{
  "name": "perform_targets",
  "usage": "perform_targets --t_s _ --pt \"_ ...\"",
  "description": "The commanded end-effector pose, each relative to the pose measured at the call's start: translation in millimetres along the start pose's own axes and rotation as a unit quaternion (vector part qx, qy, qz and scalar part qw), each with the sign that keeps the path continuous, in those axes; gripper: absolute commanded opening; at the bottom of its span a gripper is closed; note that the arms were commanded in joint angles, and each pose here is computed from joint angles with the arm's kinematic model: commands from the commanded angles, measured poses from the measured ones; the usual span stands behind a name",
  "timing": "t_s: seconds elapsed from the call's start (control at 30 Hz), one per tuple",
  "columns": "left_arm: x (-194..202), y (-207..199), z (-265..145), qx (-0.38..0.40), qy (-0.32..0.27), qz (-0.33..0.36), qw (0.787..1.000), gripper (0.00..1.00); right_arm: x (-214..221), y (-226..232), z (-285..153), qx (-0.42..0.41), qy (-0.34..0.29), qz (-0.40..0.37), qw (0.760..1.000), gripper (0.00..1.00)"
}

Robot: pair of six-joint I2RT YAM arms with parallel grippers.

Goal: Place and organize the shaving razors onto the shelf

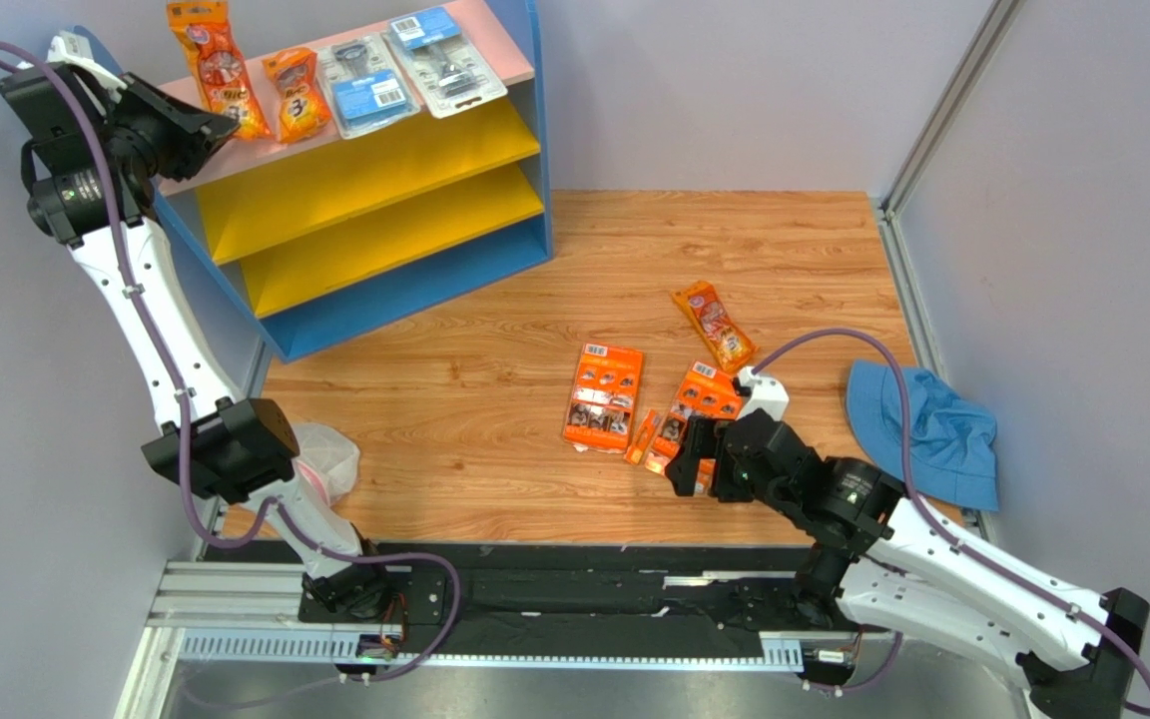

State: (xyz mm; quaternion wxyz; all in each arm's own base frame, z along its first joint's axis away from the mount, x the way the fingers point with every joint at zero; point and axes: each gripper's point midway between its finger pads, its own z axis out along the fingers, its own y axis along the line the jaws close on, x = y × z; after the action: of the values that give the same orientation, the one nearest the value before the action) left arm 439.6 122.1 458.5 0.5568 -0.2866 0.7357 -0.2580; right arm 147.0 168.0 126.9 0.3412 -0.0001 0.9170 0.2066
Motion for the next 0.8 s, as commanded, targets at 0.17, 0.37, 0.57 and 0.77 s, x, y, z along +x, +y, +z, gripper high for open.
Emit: perform_targets --t_s 0.17,0.37,0.57,0.77 --pt "6.6 1.3 3.8 0.02 0.014 0.005 1.0 0.31 -7.1 8.4 -0.3 -0.012 -0.016 0.011 1.0 0.96" --pt "7.9 -3.3 3.0 0.033 0.02 0.003 0.999 0.39 -4.7 10.4 1.8 -0.015 -0.013 0.012 1.0 0.96" --pt "10.9 -3.1 5.6 0.04 0.029 0.0 0.999 0.43 -4.3 12.1 2.0 -0.016 -0.012 0.01 1.0 0.96" --pt "8.4 1.5 -1.3 0.013 0.01 -0.004 1.0 0.49 -5.7 14.3 0.6 -0.019 -0.013 0.01 1.0 0.97"
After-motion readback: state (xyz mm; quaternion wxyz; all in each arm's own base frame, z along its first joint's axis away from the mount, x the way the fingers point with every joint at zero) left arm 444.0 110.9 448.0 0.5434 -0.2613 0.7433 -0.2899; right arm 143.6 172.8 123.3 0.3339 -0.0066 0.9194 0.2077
